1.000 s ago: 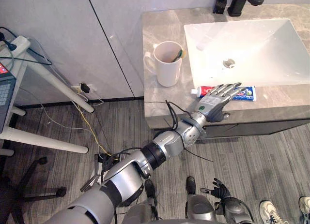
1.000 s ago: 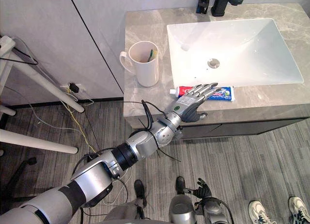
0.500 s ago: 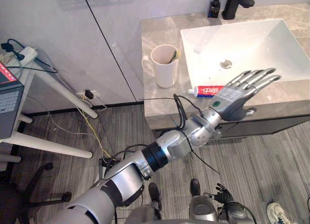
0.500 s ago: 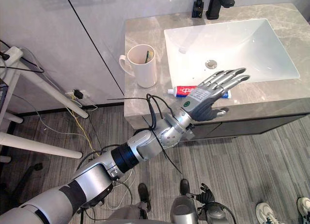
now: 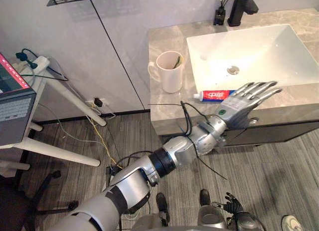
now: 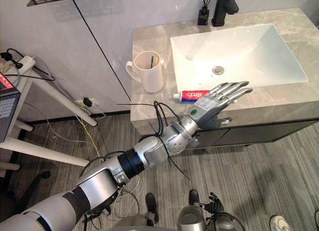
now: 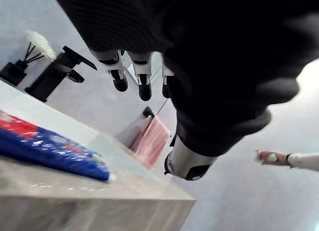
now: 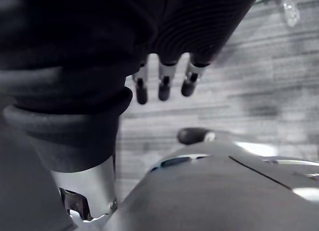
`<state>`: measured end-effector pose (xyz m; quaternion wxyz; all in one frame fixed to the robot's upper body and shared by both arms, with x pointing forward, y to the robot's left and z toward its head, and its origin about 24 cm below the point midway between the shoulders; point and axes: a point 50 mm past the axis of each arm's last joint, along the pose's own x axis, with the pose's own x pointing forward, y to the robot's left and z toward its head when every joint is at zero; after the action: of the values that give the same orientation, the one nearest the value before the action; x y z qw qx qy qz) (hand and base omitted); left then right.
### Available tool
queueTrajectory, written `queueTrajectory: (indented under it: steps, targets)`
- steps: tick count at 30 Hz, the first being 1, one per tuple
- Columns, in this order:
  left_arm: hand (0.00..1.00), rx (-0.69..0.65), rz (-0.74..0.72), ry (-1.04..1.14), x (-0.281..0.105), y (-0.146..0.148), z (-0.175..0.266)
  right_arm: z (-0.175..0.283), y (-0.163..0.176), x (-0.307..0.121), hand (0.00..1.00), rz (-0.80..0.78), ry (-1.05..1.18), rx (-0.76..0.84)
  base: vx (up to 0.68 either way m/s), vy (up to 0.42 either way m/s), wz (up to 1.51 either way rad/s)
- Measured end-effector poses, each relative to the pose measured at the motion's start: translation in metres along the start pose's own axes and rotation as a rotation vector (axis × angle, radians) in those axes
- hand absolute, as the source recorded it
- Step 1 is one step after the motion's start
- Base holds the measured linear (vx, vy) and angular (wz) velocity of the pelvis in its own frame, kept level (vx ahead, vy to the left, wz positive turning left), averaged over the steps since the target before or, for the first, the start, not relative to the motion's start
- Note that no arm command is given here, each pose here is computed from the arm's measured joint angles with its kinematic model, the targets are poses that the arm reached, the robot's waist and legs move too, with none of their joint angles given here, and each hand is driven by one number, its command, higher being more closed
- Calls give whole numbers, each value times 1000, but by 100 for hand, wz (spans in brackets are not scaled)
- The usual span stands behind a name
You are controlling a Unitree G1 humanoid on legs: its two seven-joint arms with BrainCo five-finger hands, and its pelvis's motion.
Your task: Organize washtable
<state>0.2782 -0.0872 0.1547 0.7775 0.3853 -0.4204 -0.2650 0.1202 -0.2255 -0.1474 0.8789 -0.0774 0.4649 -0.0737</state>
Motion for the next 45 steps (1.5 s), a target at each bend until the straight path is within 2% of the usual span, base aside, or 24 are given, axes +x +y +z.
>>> queueTrajectory:
  steps: [3, 10, 19, 26, 31, 38, 45]
  targets:
    - [0, 71, -28, 54, -7, -1, -18, 0, -1, 0, 0, -3, 3, 4, -6, 2, -9]
    - [0, 149, 34, 174, -12, 24, -50, -1, 1, 0, 0, -6, 9, 27, 3, -1, -1]
    - [0, 194, 170, 103, 12, 59, -36, -2, 2, 0, 0, -5, 8, 28, -17, -1, -5]
    - [0, 184, 122, 113, 6, 46, -38, 0, 2, 0, 0, -3, 1, 23, -32, -8, 1]
    - [0, 131, -85, 212, -28, -2, -54, 0, 2, 0, 0, -3, 2, 24, -18, -3, 0]
    - [0, 122, -88, 210, -25, -5, -52, -1, 2, 0, 0, -3, 8, 23, 0, 0, 4]
    - [0, 179, -67, 222, -19, 5, -60, 1, 5, 1, 0, 7, 1, 17, -6, -4, -2]
